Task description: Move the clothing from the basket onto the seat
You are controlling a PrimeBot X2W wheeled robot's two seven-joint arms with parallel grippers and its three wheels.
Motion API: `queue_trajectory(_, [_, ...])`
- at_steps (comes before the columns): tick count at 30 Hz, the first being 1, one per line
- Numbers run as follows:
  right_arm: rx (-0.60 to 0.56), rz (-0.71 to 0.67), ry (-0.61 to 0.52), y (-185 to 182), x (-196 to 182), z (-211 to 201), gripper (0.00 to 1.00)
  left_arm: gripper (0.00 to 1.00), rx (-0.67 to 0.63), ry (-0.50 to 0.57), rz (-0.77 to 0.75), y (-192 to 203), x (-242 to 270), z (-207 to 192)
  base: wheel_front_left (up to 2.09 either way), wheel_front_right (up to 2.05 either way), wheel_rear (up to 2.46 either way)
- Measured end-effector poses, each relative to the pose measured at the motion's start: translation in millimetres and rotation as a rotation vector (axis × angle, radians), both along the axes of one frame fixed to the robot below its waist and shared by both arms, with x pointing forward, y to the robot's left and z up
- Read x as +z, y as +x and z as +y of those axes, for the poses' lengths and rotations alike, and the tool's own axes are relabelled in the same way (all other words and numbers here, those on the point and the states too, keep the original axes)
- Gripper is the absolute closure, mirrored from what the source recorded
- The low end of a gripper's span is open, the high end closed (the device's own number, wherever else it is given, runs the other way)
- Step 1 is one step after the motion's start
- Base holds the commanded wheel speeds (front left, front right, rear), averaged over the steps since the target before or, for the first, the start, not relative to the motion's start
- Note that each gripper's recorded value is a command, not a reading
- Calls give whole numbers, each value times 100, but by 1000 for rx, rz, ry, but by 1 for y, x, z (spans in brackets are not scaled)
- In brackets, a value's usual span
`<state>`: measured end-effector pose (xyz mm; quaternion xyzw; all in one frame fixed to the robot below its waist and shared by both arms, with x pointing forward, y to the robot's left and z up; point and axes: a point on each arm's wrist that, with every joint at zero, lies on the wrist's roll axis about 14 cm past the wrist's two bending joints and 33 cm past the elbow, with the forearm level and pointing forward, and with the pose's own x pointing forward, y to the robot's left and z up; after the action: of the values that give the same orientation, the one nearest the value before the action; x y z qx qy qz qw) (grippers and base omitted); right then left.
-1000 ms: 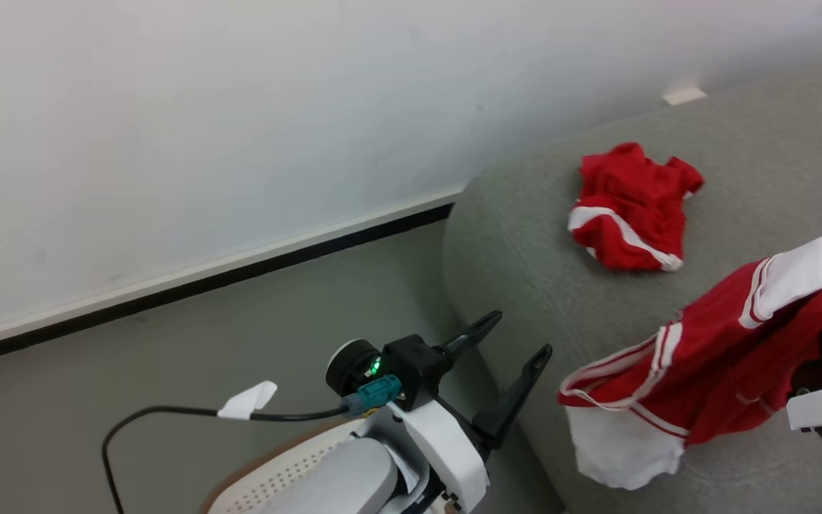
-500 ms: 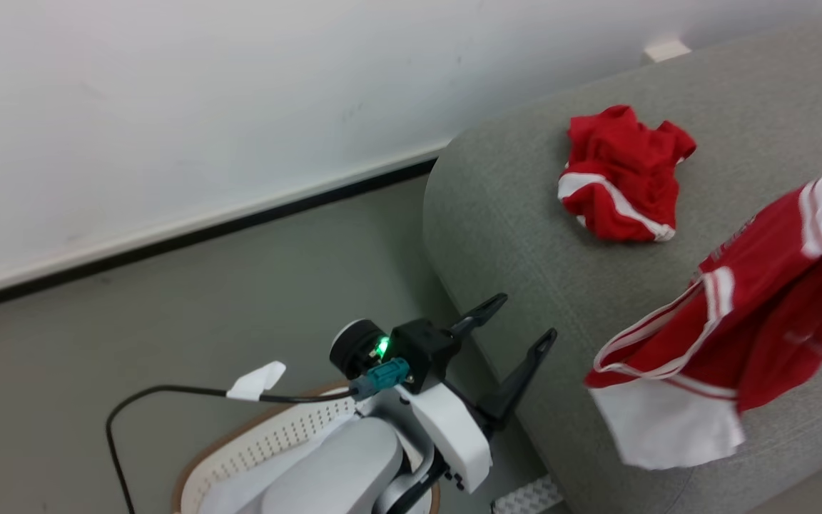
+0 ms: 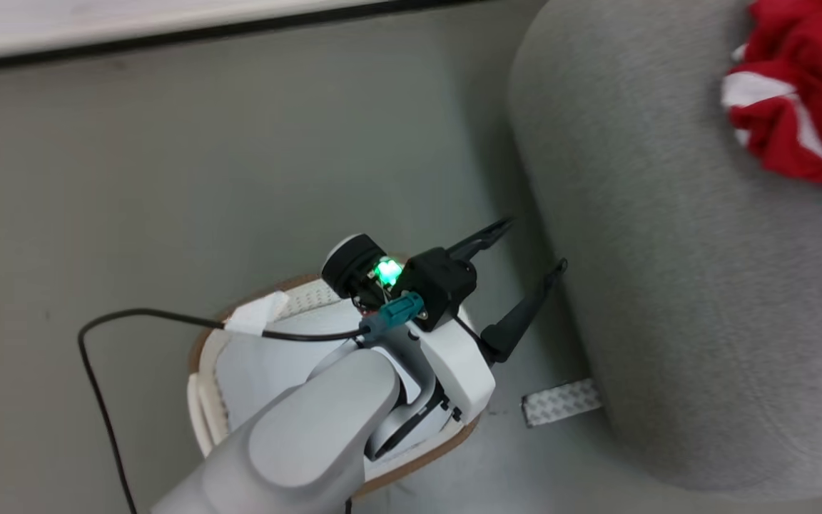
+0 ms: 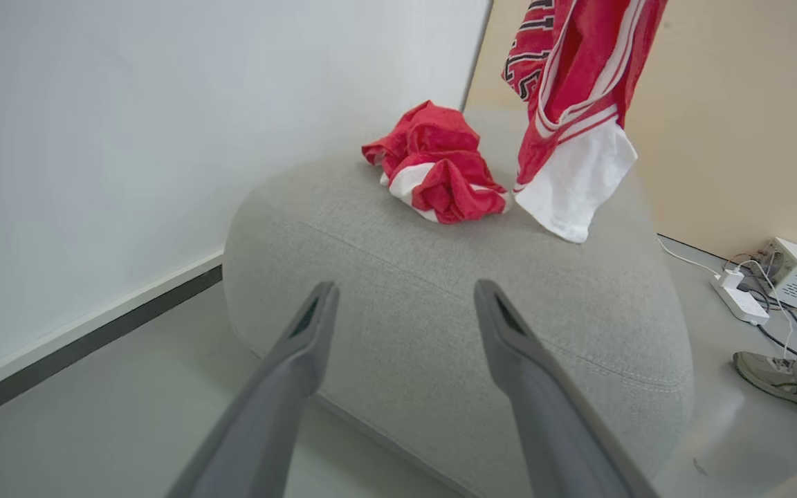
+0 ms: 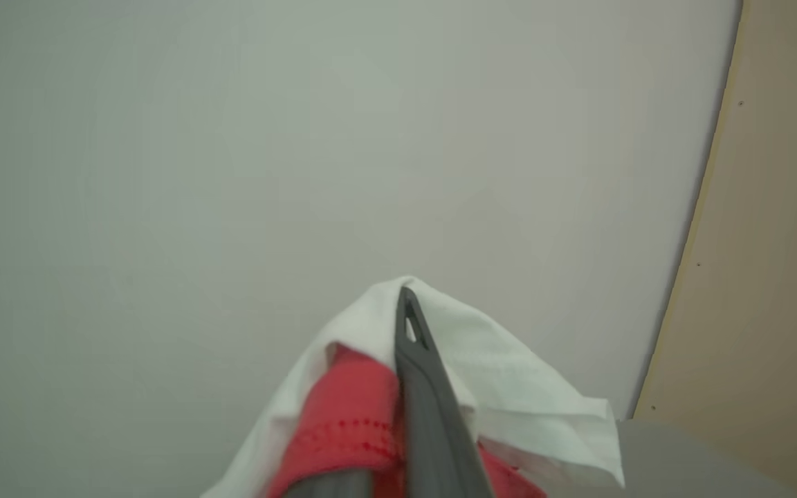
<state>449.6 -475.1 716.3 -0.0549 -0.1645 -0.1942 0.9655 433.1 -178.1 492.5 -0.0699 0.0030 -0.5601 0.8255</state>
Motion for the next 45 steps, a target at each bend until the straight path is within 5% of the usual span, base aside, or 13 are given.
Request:
queue_trajectory(3, [-33,97,-16,29,-30,-11,100,0,45,21,45,14,-24,16,0,0,0])
queue_trajectory(8, [-18,443,99,69,-159,0,100,0,132,60,92,35,-54,47,0,0,0])
queue_trajectory(12, [0,822,161,53,-272,21,100,0,168,80,118,40,-68,60,0,0,0])
queue_trajectory(16, [2,1011,150,31,-311,26,100,0,188,86,123,42,-70,66,0,0,0])
queue_trajectory(17, [-2,1031,155,27,-313,26,60,0,191,84,122,42,-68,66,0,0,0])
queue_trajectory(18, [-5,1054,160,22,-316,26,2,0,194,85,121,42,-67,67,0,0,0])
queue_trajectory(26, [10,1207,82,-10,-307,30,0,0,225,77,107,30,-47,71,0,0,0])
queue_trajectory(31, [76,1147,-76,-12,-250,40,0,0,302,49,99,19,-21,87,0,0,0])
queue_trajectory(40, [274,597,-187,-10,-86,97,0,0,595,-10,-29,18,50,167,0,0,0])
queue_trajectory(45, [371,323,-111,-29,-49,129,0,0,748,-68,-61,3,78,216,0,0,0])
